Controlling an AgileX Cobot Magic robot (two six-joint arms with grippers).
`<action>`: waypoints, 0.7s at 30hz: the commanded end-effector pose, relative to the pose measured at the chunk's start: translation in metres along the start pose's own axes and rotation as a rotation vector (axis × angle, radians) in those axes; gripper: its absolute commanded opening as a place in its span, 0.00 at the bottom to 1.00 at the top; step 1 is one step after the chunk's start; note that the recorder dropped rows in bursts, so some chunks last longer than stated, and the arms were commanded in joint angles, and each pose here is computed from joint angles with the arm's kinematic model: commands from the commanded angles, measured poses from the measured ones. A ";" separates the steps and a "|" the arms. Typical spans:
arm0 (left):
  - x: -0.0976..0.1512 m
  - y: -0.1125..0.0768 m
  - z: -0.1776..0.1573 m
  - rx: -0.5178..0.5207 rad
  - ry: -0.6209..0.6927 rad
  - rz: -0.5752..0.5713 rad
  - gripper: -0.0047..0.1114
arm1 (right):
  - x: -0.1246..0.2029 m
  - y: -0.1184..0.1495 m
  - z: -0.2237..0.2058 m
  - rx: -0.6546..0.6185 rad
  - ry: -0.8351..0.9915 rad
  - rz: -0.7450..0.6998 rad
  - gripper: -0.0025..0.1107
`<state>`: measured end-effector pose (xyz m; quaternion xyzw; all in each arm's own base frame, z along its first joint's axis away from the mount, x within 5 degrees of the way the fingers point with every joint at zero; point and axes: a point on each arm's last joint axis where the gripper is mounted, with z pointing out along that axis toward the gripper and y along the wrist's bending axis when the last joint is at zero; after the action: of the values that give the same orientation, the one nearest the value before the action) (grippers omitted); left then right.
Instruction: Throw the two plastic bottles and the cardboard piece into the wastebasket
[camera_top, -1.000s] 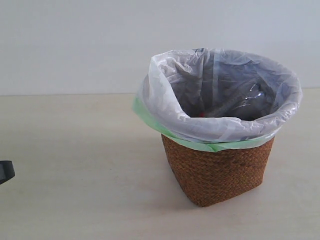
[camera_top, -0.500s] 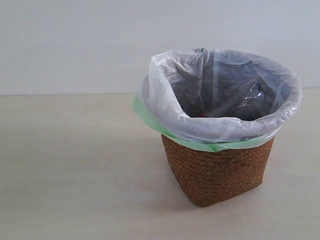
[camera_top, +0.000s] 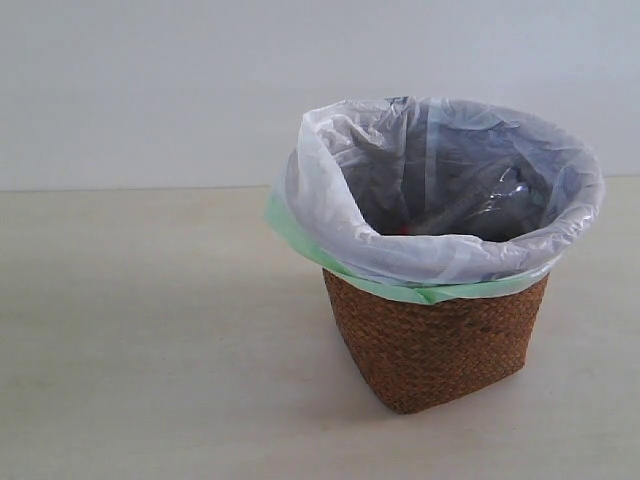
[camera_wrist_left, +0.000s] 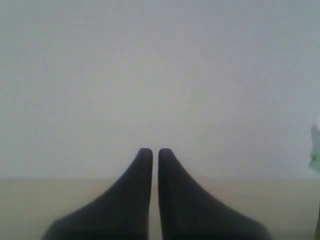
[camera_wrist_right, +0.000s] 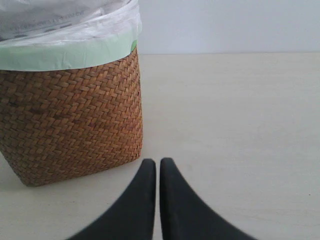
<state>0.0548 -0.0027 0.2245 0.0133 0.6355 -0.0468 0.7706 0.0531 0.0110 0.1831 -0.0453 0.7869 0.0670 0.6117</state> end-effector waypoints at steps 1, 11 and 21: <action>0.017 -0.002 -0.002 -0.004 0.163 0.034 0.07 | -0.001 0.000 0.000 0.008 -0.014 -0.008 0.02; 0.037 -0.004 -0.007 -0.038 0.397 0.012 0.07 | -0.001 0.000 0.000 0.008 -0.014 -0.008 0.02; 0.037 -0.005 -0.007 -0.036 0.389 -0.019 0.07 | -0.001 0.000 0.000 0.008 -0.014 -0.008 0.02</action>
<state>0.0545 -0.0091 0.1874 0.0094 0.7770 -0.0364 0.6284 0.0531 0.0110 0.1831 -0.0453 0.7869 0.0670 0.6117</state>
